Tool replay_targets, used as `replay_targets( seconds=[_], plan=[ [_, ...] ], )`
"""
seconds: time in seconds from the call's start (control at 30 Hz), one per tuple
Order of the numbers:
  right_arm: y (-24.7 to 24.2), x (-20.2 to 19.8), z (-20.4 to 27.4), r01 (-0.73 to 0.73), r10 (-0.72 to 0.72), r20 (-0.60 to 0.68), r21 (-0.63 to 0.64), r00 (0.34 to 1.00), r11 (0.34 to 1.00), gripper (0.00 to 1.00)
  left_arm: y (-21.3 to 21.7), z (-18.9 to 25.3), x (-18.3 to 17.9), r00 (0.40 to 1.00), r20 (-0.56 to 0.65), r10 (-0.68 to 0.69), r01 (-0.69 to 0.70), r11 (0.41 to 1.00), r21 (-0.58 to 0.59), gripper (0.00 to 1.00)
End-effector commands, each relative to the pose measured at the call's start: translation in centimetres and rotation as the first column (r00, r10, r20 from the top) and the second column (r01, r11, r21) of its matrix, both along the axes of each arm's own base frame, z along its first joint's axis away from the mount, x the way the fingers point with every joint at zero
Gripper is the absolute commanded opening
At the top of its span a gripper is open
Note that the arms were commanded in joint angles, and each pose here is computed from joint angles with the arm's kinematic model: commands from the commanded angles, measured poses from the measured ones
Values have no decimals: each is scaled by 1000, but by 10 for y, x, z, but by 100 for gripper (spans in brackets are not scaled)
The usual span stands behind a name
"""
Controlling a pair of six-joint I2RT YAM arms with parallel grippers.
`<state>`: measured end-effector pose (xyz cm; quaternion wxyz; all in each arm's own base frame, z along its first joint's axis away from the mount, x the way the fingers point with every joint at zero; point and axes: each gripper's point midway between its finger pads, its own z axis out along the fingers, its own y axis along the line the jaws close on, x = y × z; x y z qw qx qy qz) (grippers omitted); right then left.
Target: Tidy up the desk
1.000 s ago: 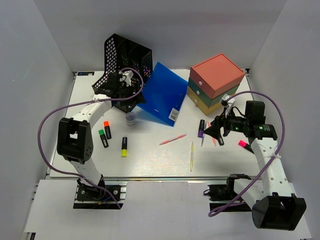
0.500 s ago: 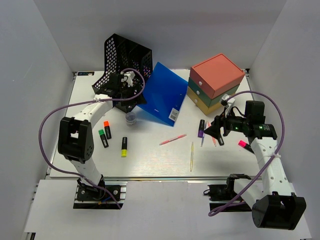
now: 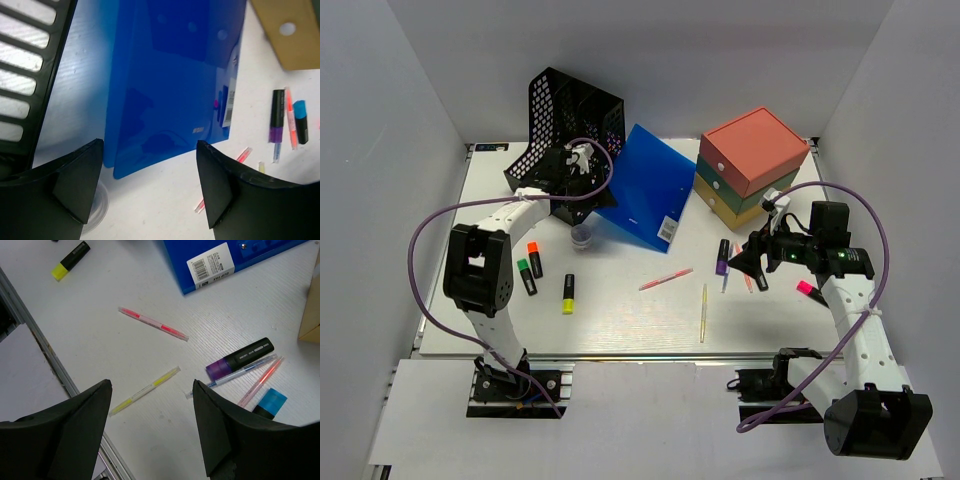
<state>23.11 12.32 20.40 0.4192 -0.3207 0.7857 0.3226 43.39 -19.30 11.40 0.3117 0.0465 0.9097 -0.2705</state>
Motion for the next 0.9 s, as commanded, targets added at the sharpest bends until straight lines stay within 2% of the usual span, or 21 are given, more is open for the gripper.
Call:
replay_targets(
  seconds=[0.0,0.27,0.43,0.57,0.87],
  plan=[
    [0,4,18,-8,9,63,-7,998,1000,71,-14,27,10,995,92,-28,35,997,-75,83],
    [-1,4,18,-4,5,68,-11,998,1000,72,-24,26,12,994,100,-44,57,988,-140,82],
    [-1,4,17,-2,3,70,-14,998,1000,72,-30,29,10,991,123,-49,72,980,-188,77],
    [-1,5,17,-2,3,73,-14,997,1000,72,-37,28,10,991,114,-72,97,970,-223,69],
    [-1,5,17,1,0,77,-14,997,1000,72,-46,26,10,991,106,-82,107,960,-257,69]
  ],
)
